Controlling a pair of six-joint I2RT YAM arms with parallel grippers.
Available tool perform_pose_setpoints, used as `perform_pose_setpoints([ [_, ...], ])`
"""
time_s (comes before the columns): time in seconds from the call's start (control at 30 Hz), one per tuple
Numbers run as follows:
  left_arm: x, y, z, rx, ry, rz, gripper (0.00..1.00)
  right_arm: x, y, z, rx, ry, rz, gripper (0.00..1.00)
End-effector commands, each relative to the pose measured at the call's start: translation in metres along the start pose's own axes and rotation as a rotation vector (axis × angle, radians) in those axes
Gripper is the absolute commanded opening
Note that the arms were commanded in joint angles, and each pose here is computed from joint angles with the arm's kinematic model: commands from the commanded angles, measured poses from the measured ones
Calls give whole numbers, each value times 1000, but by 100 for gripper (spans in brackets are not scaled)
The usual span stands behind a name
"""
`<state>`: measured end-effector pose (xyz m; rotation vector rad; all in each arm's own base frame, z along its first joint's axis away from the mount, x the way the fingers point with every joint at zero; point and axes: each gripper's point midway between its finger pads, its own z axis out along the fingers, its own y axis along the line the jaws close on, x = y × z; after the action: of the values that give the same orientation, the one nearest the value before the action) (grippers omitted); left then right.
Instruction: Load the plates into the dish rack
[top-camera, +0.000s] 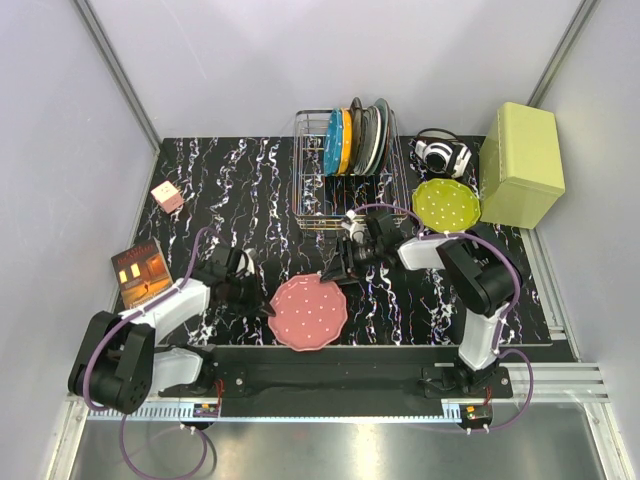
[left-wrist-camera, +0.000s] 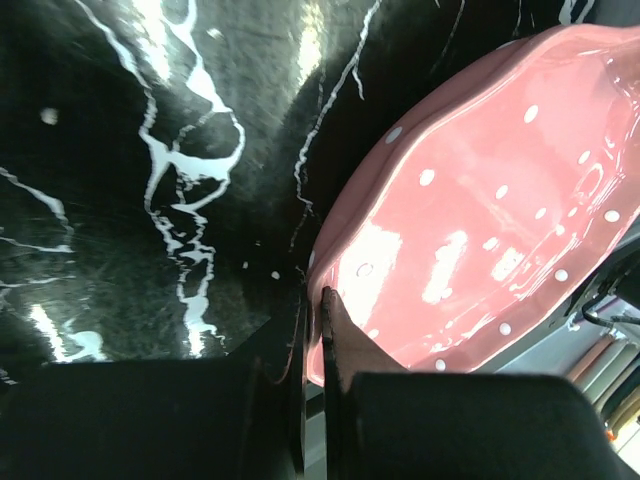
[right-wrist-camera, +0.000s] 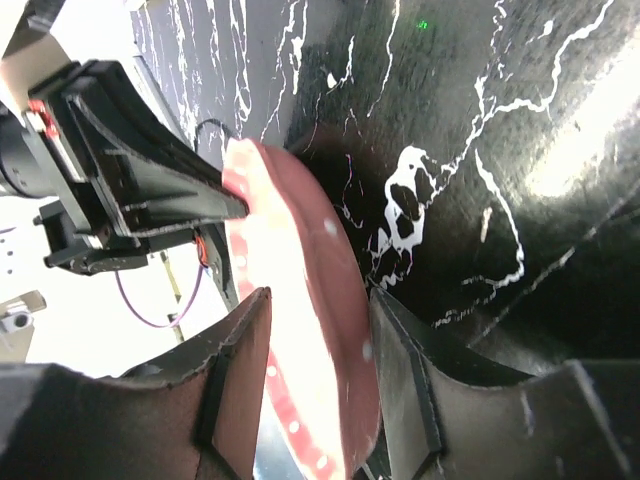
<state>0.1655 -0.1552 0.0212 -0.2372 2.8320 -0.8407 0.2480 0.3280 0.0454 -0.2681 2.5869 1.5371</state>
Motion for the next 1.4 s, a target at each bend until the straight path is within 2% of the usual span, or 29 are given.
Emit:
perform_pose_setpoints([
  [0.0,-25,-10,-6,24,-73,25,0,5,17,-16,-37,9,-83,51],
  [0.2,-41,-18,-7,43,-120,32,0,15,11,1,-23,84,-83,54],
  [0.33,-56,-27,-9,68,-164,46,0,32,17,19,-38,148,-102,52],
  [0.57,-59,-24,-11,67,-187,30,0,37,11,31,-40,161,-88,45],
  [0.8,-61,-21,-11,62,-195,20,0,33,12,32,-32,149,-85,30],
  [0.83,-61,-20,-11,57,-195,21,0,30,12,30,-23,136,-94,17],
  [0.87,-58,-17,-12,41,-185,15,0,30,11,27,-10,134,-88,9],
  [0.9,-60,-15,-14,28,-199,21,2,26,17,23,-11,121,-101,1],
  [0.93,-61,-12,-16,15,-206,21,9,20,17,17,-5,105,-104,0],
  [0.97,-62,-9,-18,-5,-210,28,27,23,14,11,29,116,-78,0],
  [1.03,-72,-1,-26,-55,-258,33,39,10,26,-6,38,92,-129,0],
  [1.07,-79,1,-34,-83,-283,56,46,16,29,-15,63,120,-121,0],
  [1.13,-97,15,-51,-173,-361,65,50,-4,56,-34,75,72,-295,0],
  [1.17,-116,13,-67,-201,-422,104,51,-2,61,-44,101,85,-310,0],
  [1.23,-143,28,-96,-309,-539,107,54,-27,99,-63,98,17,-465,0],
  [1.37,-188,28,-162,-433,-751,177,55,-56,154,-92,102,-42,-569,0],
])
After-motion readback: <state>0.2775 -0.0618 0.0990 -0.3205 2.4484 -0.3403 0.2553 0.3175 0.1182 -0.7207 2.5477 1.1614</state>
